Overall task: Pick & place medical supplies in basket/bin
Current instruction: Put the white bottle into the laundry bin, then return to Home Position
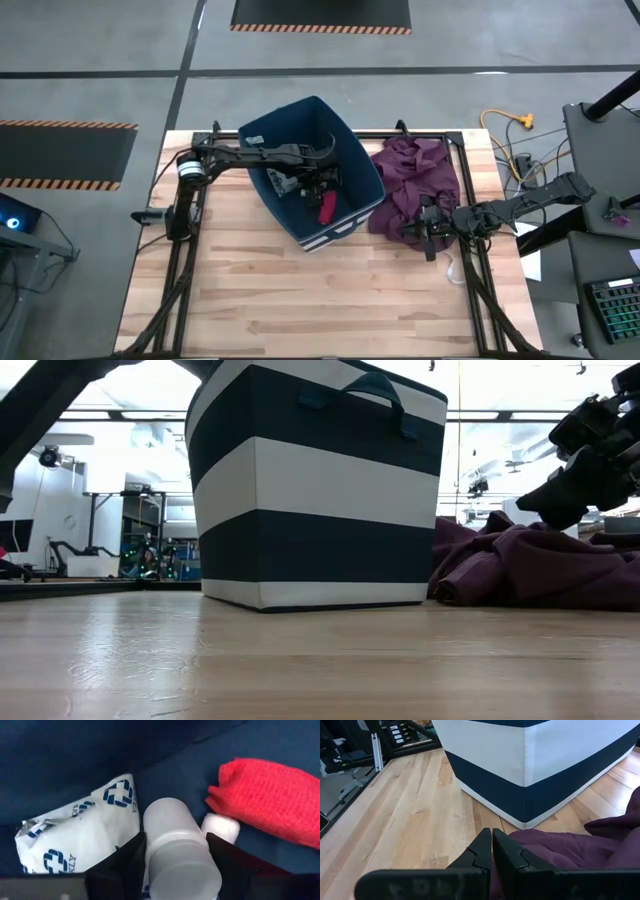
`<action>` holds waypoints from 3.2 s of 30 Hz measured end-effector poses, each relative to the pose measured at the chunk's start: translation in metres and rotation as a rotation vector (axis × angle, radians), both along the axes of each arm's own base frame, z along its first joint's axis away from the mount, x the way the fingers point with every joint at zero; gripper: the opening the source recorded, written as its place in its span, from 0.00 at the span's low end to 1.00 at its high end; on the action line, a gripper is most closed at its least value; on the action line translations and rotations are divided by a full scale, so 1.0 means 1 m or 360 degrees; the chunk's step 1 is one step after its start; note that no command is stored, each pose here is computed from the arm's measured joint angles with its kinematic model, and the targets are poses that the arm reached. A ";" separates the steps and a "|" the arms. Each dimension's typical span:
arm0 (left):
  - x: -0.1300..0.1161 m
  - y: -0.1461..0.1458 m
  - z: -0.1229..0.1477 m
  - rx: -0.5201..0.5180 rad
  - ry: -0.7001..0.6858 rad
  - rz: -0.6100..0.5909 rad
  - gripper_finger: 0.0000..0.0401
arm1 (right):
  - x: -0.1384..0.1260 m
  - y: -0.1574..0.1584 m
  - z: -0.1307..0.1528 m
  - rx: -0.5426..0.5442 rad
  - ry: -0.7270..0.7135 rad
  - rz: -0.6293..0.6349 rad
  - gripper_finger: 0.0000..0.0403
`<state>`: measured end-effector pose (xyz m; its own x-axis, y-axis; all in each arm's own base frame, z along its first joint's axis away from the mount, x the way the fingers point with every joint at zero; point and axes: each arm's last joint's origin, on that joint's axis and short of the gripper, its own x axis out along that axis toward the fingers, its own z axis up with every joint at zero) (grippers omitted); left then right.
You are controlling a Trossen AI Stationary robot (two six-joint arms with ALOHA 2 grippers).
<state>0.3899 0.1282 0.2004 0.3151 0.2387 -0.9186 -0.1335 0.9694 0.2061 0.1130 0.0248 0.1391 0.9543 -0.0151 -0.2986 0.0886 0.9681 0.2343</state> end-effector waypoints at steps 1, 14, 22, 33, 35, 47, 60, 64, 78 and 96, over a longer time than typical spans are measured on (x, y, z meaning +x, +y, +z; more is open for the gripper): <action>-0.001 0.000 -0.001 -0.0011 0.0016 -0.0003 0.41 | 0.000 0.000 0.000 0.0000 0.0000 0.0001 0.02; -0.006 -0.003 -0.001 -0.0072 0.0110 -0.0039 0.54 | 0.000 0.000 0.000 0.0006 0.0001 -0.0001 0.02; 0.002 0.000 0.030 -0.0054 0.0000 0.0010 0.74 | 0.000 0.000 0.000 0.0006 0.0001 -0.0001 0.02; 0.004 -0.007 0.145 0.0025 -0.0597 0.0138 0.72 | 0.000 0.000 0.000 0.0000 0.0002 0.0002 0.02; -0.002 -0.017 0.166 0.0059 -0.0770 0.0101 0.69 | 0.000 0.000 0.000 -0.0005 0.0002 0.0007 0.02; -0.093 -0.086 0.210 -0.0067 -0.1727 0.0037 0.46 | 0.000 0.001 0.000 -0.0091 -0.0004 0.0082 0.02; -0.224 -0.116 0.129 -0.0158 -0.2142 -0.0157 0.26 | 0.004 0.002 0.020 -0.0145 -0.0325 0.0111 0.02; -0.249 -0.118 0.099 -0.0142 -0.2213 -0.0179 0.19 | 0.004 0.002 0.030 -0.0166 -0.0486 0.0107 0.02; -0.277 -0.122 0.011 -0.0269 -0.2128 -0.0241 0.01 | 0.004 0.002 0.032 -0.0016 -0.0528 0.0074 0.02; -0.293 -0.123 -0.026 -0.0317 -0.2109 -0.0210 0.00 | 0.004 -0.001 0.029 -0.0276 -0.0465 -0.0066 0.02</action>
